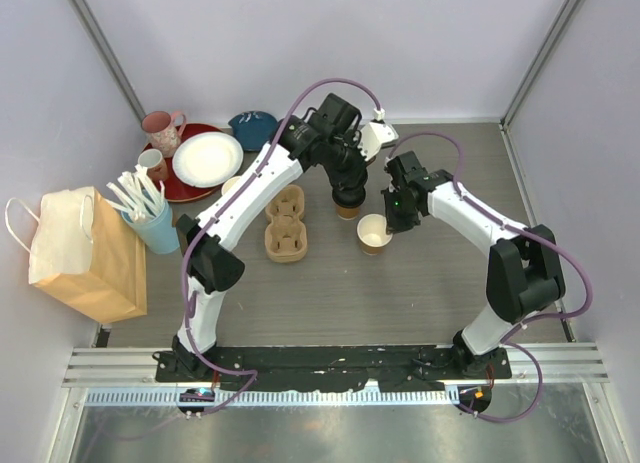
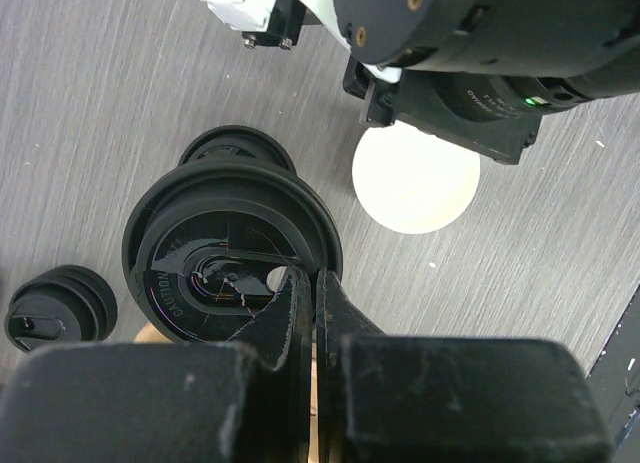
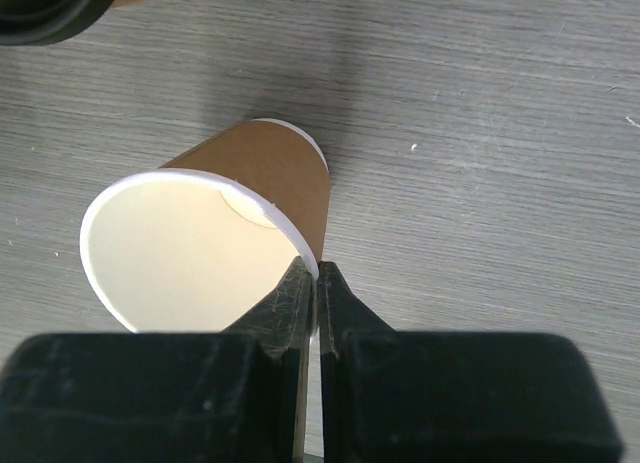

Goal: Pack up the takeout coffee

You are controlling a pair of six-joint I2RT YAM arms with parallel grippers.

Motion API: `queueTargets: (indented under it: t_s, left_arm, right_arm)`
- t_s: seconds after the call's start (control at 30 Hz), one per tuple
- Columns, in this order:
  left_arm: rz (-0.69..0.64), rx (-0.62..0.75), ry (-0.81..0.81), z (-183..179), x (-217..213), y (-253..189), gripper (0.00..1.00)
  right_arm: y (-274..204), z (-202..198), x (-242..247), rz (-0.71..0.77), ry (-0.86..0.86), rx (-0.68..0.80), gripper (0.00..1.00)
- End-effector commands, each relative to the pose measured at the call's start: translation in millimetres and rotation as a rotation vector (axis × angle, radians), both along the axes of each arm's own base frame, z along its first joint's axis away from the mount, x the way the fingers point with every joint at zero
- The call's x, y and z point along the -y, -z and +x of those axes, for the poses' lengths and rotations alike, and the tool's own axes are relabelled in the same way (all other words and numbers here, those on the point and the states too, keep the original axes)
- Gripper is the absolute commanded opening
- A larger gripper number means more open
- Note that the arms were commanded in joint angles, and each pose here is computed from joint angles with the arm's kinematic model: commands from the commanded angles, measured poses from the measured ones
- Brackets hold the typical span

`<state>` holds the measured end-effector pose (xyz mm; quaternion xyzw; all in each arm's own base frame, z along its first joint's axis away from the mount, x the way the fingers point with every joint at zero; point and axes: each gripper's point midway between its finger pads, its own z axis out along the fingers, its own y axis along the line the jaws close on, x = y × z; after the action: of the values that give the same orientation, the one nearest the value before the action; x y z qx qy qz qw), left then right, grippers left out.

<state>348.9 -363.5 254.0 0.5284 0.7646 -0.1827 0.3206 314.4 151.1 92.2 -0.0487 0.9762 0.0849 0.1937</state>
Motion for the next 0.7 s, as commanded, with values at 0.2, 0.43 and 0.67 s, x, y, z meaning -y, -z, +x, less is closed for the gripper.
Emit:
queueTargets:
  t_s: [0.2, 0.43, 0.67]
  left_arm:
    - [-0.056, -0.047, 0.081, -27, 0, -21, 0.00]
    - [-0.039, -0.095, 0.130, -46, 5, -13, 0.00]
    - [0.009, -0.180, 0.204, -76, 25, 19, 0.00]
  right_arm:
    - [-27, 12, -12, 0.059, -0.015, 0.061, 0.42]
    - [-69, 29, 3, 0.122, 0.030, 0.167, 0.53]
    - [-94, 34, 78, 0.164, 0.219, 0.241, 0.55]
